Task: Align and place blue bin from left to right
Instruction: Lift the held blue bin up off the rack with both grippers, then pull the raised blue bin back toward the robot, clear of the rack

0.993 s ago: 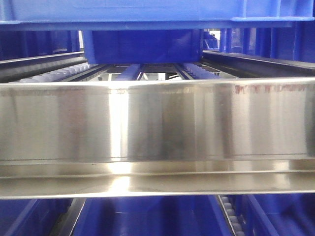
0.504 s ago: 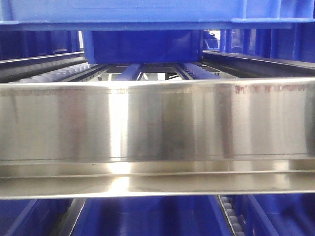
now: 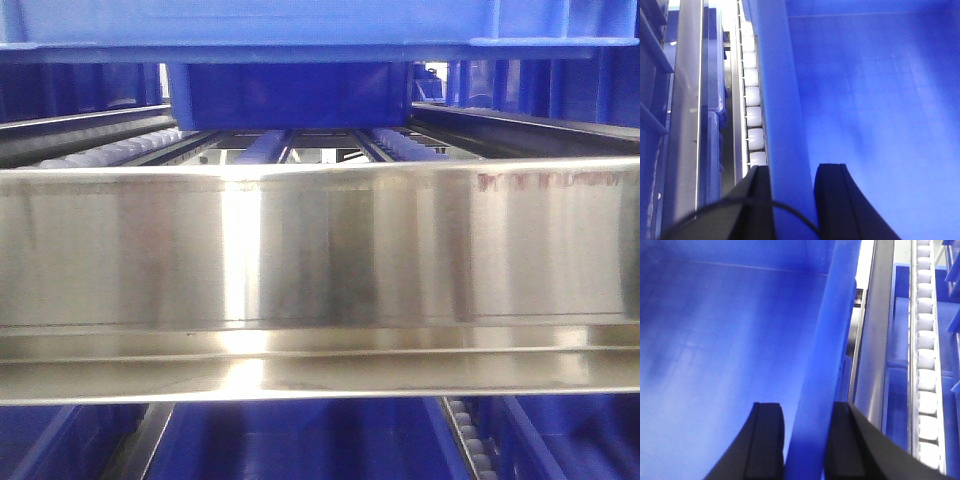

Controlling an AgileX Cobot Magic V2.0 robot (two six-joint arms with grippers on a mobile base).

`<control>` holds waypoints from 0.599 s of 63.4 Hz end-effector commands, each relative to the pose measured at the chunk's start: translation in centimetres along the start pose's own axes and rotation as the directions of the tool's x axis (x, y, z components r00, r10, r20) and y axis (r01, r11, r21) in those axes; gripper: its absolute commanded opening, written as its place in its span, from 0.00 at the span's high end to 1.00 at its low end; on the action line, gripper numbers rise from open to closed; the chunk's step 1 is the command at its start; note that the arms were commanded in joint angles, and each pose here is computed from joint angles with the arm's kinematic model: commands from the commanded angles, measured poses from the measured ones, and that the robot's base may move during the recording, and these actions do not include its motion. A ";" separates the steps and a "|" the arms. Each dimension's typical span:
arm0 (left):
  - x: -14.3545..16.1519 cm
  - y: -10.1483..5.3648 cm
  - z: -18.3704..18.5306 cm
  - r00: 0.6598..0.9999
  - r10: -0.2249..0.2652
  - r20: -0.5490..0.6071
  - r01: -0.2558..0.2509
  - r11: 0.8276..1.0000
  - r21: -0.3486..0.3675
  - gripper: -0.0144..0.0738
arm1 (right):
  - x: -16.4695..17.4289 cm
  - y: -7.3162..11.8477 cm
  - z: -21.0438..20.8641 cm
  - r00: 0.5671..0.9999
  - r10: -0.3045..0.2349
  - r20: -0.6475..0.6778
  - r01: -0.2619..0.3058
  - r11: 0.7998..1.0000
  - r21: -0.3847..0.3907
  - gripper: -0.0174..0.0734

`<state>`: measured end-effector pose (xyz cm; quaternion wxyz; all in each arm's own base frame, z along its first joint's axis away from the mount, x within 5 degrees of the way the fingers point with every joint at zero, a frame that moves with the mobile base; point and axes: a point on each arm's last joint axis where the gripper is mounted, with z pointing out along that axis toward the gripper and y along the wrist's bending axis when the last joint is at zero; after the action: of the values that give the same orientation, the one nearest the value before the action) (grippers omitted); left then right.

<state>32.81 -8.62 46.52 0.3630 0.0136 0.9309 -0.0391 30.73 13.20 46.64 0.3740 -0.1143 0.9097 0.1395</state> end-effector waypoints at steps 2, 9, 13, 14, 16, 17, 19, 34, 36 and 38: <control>-1.0 0.3 -2.1 0.992 0.009 0.127 -0.009 1.000 0.000 0.85 | -0.7 -0.2 -1.6 0.995 -0.047 0.092 0.045 0.999 0.026 0.89; -1.0 0.3 -2.1 0.992 0.009 0.127 -0.009 1.000 0.000 0.85 | -0.7 -0.2 -1.6 0.994 -0.047 0.093 0.045 0.999 0.026 0.89; -1.0 0.3 -2.1 0.992 0.009 0.127 -0.009 1.000 0.000 0.85 | -0.7 -0.2 -1.6 0.994 -0.047 0.093 0.045 0.999 0.026 0.89; -1.0 0.3 -2.1 0.992 0.009 0.127 -0.009 1.000 0.000 0.85 | -0.7 -0.2 -1.6 0.994 -0.047 0.093 0.045 0.999 0.026 0.89; -1.0 0.3 -2.1 0.992 0.009 0.127 -0.009 1.000 0.000 0.85 | -0.7 -0.2 -1.6 0.994 -0.047 0.093 0.045 0.999 0.026 0.89; -1.0 0.3 -2.1 0.992 0.009 0.127 -0.009 1.000 0.000 0.85 | -0.7 -0.2 -1.6 0.994 -0.047 0.093 0.045 0.999 0.026 0.89; -1.0 0.3 -2.1 0.992 0.009 0.127 -0.009 1.000 0.000 0.85 | -0.7 -0.2 -1.6 0.994 -0.047 0.093 0.045 0.999 0.026 0.89; -1.0 0.3 -2.1 0.992 0.009 0.127 -0.009 1.000 0.000 0.85 | -0.9 -0.2 -1.6 0.992 -0.048 0.113 0.045 0.999 0.024 0.89; -1.0 0.3 -2.1 0.992 0.009 0.127 -0.009 1.000 0.000 0.85 | -0.9 -0.2 -1.6 0.992 -0.048 0.115 0.045 0.999 0.024 0.89; -1.0 0.3 -2.1 0.992 0.009 0.127 -0.009 1.000 0.000 0.85 | -0.9 -0.2 -1.6 0.992 -0.048 0.117 0.046 0.999 0.024 0.89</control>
<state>32.82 -8.60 46.53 0.3633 0.0135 0.9308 -0.0379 30.79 13.22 46.71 0.3786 -0.1139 0.9077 0.1408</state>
